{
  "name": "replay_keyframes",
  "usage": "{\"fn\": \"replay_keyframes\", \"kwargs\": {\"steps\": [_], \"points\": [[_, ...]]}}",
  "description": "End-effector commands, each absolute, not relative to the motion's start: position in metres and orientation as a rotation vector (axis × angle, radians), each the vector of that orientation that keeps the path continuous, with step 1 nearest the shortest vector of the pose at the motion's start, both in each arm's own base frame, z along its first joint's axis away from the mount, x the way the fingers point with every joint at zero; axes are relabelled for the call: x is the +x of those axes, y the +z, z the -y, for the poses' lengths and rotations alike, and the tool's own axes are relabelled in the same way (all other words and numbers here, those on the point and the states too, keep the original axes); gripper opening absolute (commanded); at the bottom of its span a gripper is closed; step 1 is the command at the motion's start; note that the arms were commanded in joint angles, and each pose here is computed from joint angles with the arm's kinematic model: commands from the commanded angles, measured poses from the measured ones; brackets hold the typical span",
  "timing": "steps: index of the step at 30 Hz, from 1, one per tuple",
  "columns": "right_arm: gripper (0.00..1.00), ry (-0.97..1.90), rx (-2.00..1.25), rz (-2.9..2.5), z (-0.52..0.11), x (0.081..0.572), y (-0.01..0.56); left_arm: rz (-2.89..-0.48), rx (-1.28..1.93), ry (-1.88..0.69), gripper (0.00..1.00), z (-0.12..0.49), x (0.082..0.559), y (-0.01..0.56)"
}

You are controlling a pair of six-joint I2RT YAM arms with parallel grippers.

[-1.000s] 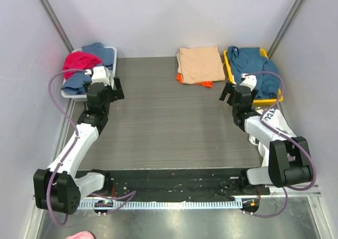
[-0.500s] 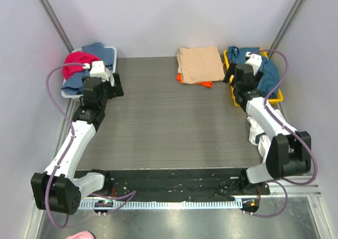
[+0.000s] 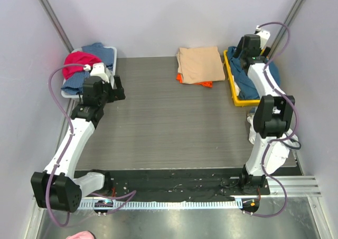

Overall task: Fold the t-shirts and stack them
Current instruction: Grab the tshirt from the pile

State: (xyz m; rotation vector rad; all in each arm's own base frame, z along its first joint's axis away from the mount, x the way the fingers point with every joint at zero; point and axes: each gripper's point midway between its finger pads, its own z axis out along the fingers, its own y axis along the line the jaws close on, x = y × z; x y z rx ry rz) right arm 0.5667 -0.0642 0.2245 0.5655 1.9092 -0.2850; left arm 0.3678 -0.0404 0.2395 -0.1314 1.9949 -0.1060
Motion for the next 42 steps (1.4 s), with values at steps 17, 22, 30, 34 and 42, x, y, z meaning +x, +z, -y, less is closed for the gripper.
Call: {"fn": "replay_keyframes", "kwargs": {"steps": [17,22,30,34,42], "points": [[0.82,-0.181,0.688,-2.170,0.110,0.581,0.103,-1.999,-0.198,-0.217,1.00,0.048,0.334,0.226],[0.58,-0.192,0.687,-2.193,0.110,0.577,0.093,-2.004,-0.202,-0.207,1.00,0.046,0.332,0.223],[0.01,-0.208,0.679,-2.185,0.112,0.572,0.104,-2.010,-0.204,-0.205,1.00,0.045,0.327,0.221],[0.01,-0.188,0.656,-2.078,0.111,0.570,0.161,-1.999,-0.209,-0.211,1.00,0.045,0.325,0.224],[0.01,0.053,0.465,-1.830,0.056,0.546,0.330,-1.998,-0.211,-0.256,1.00,0.051,0.326,0.228]]}}
